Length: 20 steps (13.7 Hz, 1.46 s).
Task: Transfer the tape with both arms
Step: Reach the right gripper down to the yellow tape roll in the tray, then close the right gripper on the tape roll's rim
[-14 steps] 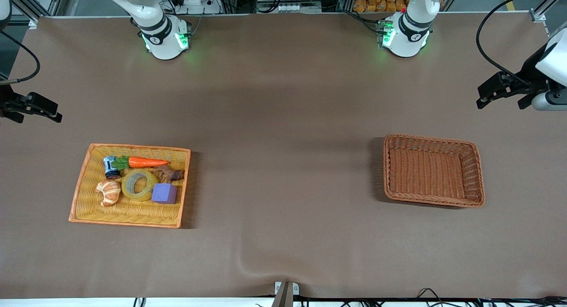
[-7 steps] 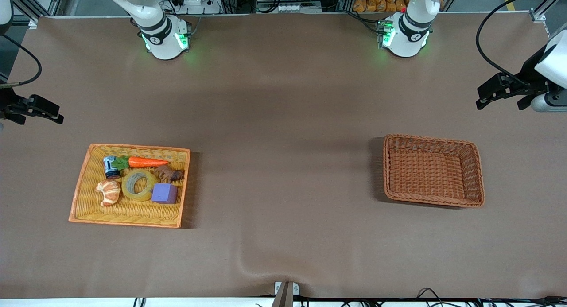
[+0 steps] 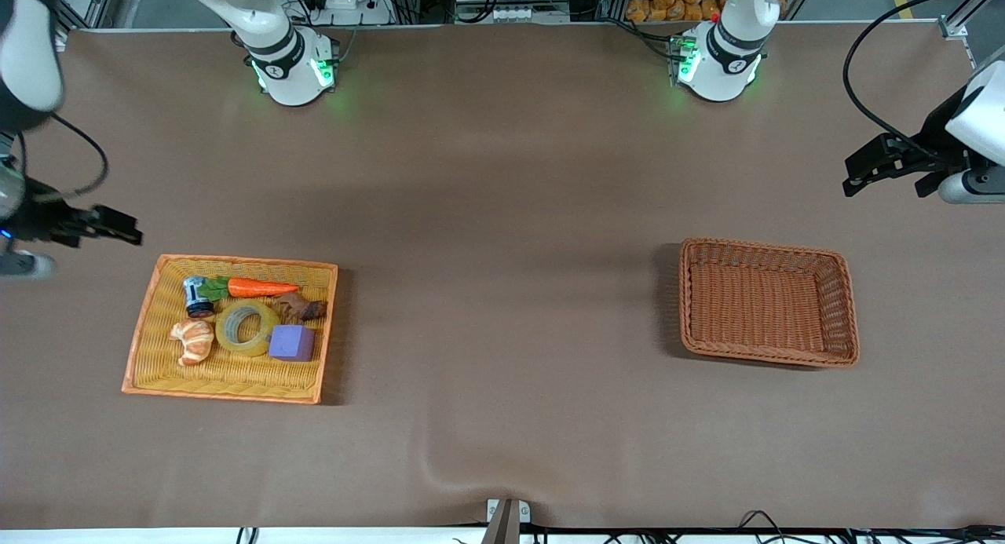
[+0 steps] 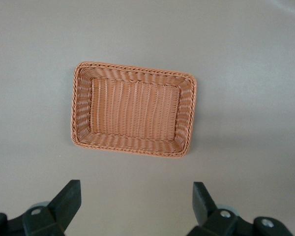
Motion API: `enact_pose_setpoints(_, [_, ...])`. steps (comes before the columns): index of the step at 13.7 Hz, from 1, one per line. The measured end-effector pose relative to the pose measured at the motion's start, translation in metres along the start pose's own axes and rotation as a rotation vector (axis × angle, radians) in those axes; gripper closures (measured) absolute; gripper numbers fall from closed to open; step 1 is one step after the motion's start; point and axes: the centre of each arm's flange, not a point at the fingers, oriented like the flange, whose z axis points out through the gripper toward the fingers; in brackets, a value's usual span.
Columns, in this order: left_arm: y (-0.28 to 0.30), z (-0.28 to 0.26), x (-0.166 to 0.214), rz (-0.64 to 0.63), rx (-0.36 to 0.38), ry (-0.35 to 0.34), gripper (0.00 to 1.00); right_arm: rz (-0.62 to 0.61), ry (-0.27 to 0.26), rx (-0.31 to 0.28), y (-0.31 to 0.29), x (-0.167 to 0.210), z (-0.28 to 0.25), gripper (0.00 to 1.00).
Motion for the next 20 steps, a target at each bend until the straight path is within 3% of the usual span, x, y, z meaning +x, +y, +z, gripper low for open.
enact_pose_setpoints(4, [0.000,0.000,0.000,-0.001,0.000,-0.002,0.00,-0.127,0.032,-0.007,-0.031,0.049,0.114,0.00])
enact_pose_setpoints(9, [-0.001,0.001,0.000,-0.001,0.000,-0.004,0.00,-0.272,0.019,0.001,-0.039,0.054,0.239,0.00])
enact_pose_setpoints(18, [-0.002,0.001,0.001,-0.003,0.000,-0.004,0.00,-0.287,-0.010,0.038,-0.046,0.049,0.266,0.04])
enact_pose_setpoints(20, [-0.002,0.001,0.001,-0.003,0.000,-0.004,0.00,-0.286,-0.008,0.039,-0.046,0.050,0.278,0.26])
